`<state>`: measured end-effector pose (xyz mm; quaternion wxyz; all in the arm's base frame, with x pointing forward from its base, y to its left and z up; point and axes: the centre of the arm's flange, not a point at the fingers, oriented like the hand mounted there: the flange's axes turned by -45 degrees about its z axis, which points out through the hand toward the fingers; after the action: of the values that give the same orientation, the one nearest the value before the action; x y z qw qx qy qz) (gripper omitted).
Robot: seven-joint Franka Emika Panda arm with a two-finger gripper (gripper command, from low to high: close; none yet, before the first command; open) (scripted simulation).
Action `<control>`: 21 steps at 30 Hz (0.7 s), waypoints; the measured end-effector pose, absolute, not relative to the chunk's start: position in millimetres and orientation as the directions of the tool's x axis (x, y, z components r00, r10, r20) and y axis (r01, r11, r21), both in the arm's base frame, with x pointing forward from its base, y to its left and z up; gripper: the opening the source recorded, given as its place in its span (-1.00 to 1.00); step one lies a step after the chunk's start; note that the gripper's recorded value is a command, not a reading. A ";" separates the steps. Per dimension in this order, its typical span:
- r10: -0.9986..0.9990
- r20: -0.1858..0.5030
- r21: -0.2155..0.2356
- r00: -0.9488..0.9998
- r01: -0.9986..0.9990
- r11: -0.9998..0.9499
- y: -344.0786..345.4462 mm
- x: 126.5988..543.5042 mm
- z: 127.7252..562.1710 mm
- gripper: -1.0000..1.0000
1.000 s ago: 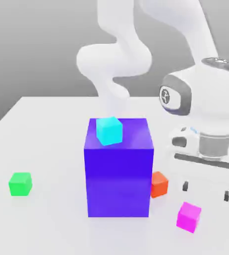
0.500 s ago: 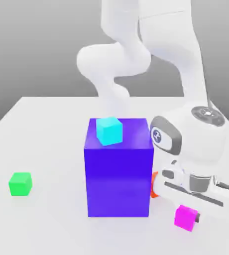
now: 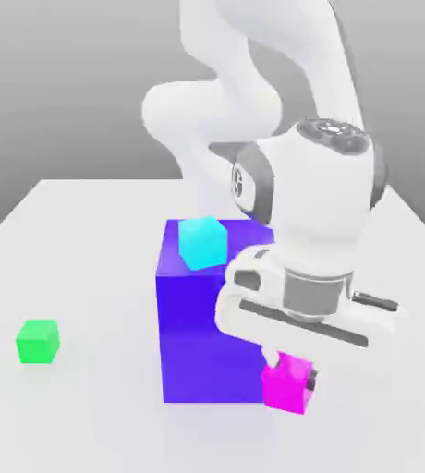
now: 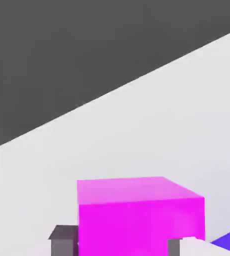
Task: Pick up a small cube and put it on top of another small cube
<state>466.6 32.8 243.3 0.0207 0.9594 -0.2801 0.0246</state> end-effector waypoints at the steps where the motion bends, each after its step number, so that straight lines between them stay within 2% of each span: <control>1: -0.569 0.058 0.026 0.820 -0.571 -0.821 8.1 465.9 245.6 -1.00; 6: -0.703 0.055 0.026 0.709 -0.705 -0.709 -101.8 445.0 256.4 -1.00; 12: -0.827 0.047 0.021 0.560 -0.829 -0.559 -212.9 390.3 268.3 -1.00; 21: -0.981 0.010 0.000 0.196 -0.981 -0.196 -284.0 288.1 251.0 -1.00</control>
<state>288.1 -284.0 251.0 0.0035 0.7732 -0.6342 0.0038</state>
